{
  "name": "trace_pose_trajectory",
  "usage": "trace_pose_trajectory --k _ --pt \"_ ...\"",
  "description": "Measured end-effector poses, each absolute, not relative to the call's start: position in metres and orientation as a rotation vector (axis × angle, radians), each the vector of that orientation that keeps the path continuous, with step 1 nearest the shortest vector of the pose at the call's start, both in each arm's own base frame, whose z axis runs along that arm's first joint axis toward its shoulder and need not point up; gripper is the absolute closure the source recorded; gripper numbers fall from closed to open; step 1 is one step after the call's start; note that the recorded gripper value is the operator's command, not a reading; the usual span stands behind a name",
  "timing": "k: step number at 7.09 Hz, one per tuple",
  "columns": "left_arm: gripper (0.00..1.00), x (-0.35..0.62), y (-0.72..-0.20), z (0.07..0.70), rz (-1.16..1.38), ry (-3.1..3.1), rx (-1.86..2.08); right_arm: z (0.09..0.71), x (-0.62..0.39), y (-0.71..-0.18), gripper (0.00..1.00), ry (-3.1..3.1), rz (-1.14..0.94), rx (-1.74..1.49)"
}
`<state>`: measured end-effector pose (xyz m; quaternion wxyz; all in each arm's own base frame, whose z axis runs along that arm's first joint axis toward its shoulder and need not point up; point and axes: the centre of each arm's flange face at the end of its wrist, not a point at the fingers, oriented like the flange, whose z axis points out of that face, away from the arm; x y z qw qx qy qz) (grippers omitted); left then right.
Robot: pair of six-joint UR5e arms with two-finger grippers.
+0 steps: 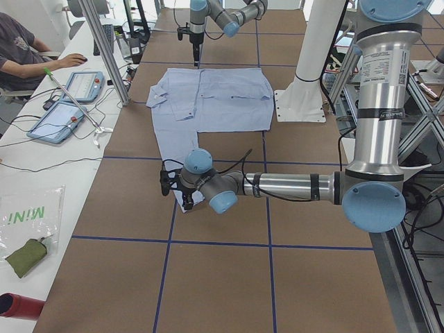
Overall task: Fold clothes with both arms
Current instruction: 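Withdraw the right gripper while the left gripper moves to the other cuff, then grasp the cuff of the other sleeve with the left gripper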
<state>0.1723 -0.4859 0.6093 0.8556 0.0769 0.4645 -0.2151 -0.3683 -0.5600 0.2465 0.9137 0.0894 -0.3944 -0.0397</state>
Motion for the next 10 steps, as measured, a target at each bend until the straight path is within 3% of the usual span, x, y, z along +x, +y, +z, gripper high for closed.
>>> trace_pose_trajectory --k 2,6,10 --pt "0.34 0.194 -0.478 0.617 -0.469 0.958 0.162 0.255 -0.341 -0.555 0.0 -0.774 -0.085 0.161" --pt "0.48 0.196 -0.478 0.634 -0.49 0.923 0.155 0.253 -0.332 -0.55 0.0 -0.752 -0.1 0.149" --pt "0.5 0.197 -0.479 0.638 -0.498 0.912 0.154 0.256 -0.335 -0.549 0.0 -0.747 -0.102 0.143"
